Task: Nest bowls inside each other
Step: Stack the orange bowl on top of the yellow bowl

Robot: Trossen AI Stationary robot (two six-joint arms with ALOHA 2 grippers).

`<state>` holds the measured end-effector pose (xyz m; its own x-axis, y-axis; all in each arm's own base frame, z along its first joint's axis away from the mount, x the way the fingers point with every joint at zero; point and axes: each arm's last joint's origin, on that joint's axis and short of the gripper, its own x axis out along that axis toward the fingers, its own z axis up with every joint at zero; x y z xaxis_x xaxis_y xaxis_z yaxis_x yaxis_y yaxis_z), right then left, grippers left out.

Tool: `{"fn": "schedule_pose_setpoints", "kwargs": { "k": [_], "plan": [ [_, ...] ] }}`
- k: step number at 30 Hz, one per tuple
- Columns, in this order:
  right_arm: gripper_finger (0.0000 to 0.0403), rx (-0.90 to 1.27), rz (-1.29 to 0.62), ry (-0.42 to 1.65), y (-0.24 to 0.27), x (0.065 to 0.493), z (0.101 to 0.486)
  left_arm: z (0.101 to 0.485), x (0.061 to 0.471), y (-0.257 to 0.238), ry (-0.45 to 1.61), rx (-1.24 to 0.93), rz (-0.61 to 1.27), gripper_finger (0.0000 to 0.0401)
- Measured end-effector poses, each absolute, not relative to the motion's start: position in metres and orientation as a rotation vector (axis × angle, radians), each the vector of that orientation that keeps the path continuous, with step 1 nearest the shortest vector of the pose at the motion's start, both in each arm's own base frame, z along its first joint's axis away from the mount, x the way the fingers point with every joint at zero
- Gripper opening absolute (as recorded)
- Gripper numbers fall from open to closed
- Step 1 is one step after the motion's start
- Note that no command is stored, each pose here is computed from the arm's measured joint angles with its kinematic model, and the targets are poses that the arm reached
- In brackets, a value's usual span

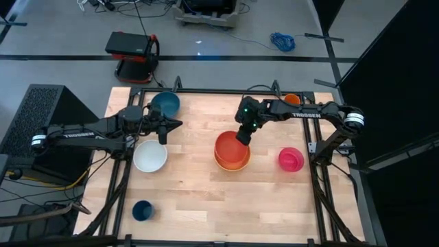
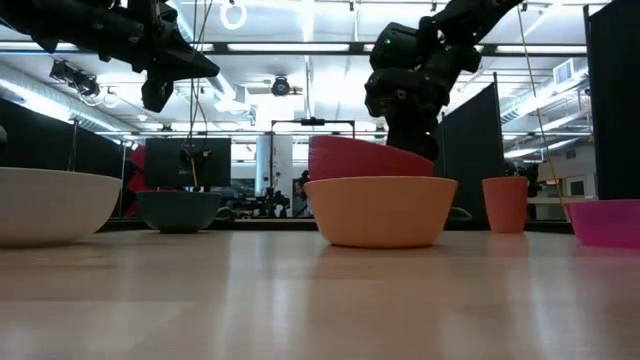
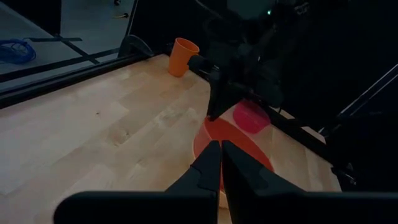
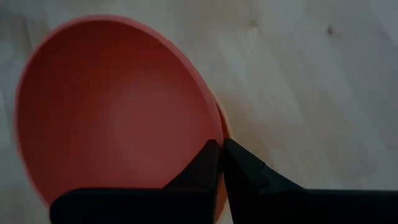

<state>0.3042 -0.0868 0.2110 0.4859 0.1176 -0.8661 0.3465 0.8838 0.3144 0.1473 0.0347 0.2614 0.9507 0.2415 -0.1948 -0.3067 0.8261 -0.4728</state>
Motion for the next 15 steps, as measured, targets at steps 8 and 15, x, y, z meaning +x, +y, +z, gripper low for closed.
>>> {"fn": "schedule_pose_setpoints", "kwargs": {
  "k": [8, 15],
  "plan": [
    [0.0000, 0.485, -0.142, 1.077, -0.0913, 0.3035, 0.2174, 0.2614, 0.1473, 0.0347, 0.129, -0.525, 0.292, 0.0001],
    [0.0000, 0.481, -0.141, 1.082, -0.0915, 0.3031, 0.2175, 0.2615, 0.1473, 0.0347, 0.128, -0.525, 0.292, 0.0001]
  ]
}}
